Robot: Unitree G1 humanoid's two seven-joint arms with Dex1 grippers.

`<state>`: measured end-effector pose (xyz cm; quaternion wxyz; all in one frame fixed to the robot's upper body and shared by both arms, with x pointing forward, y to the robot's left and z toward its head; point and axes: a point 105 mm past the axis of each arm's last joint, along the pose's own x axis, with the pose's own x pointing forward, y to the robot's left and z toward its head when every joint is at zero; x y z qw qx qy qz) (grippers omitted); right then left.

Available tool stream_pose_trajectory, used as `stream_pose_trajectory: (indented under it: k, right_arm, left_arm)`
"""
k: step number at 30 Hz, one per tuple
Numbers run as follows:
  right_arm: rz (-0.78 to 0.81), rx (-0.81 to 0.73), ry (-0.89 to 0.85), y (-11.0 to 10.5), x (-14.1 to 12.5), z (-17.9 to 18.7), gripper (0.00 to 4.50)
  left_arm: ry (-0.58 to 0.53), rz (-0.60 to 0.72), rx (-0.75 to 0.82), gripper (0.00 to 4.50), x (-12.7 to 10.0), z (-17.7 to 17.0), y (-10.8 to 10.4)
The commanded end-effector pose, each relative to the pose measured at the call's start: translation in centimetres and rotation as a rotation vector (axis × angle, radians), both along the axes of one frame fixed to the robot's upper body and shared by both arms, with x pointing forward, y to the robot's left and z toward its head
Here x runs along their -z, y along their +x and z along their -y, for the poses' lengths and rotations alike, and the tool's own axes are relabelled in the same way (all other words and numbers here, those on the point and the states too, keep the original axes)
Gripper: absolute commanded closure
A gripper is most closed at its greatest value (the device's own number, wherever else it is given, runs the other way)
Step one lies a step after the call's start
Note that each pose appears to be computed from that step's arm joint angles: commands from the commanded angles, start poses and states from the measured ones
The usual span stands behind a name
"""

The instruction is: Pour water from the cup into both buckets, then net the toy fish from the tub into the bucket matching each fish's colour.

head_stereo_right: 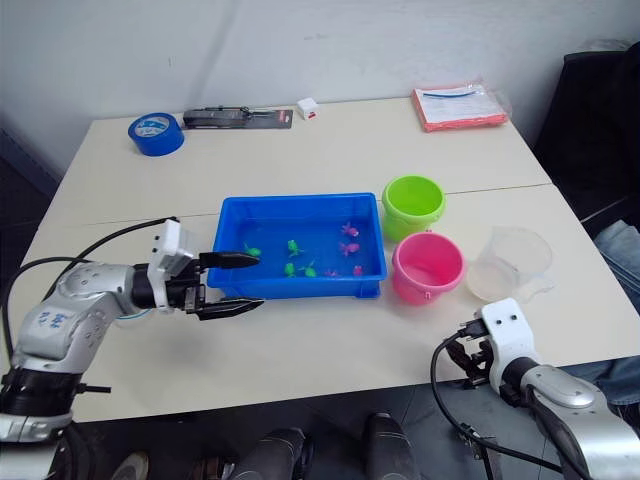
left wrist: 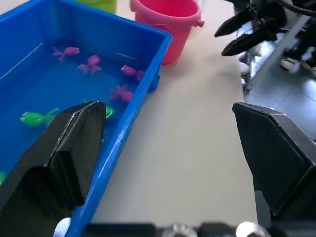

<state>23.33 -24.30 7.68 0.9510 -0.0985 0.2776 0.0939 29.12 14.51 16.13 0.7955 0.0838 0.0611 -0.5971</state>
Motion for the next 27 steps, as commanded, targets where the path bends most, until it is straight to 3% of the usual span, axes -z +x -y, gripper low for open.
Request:
stream_pose_trajectory:
  k: [1,5,9,27]
  right_arm:
    - [0.072,0.23,-0.077,0.1,-0.5,3.4,0.0]
    - [0.147,0.541,-0.059,0.3,-0.4,6.7,0.0]
    - [0.198,0.69,-0.003,0.6,-0.8,8.0,0.0]
    - [0.296,0.789,0.204,4.1,-2.1,8.0,0.0]
  left_arm:
    - [0.007,0.04,0.079,0.07,-0.8,1.2,1.1]
    - [-0.006,0.044,0.137,0.07,-0.8,3.0,2.2]
    - [0.0,0.057,0.167,0.07,-0.7,4.1,2.6]
    - [0.004,0.071,0.18,0.07,-0.4,4.4,2.0]
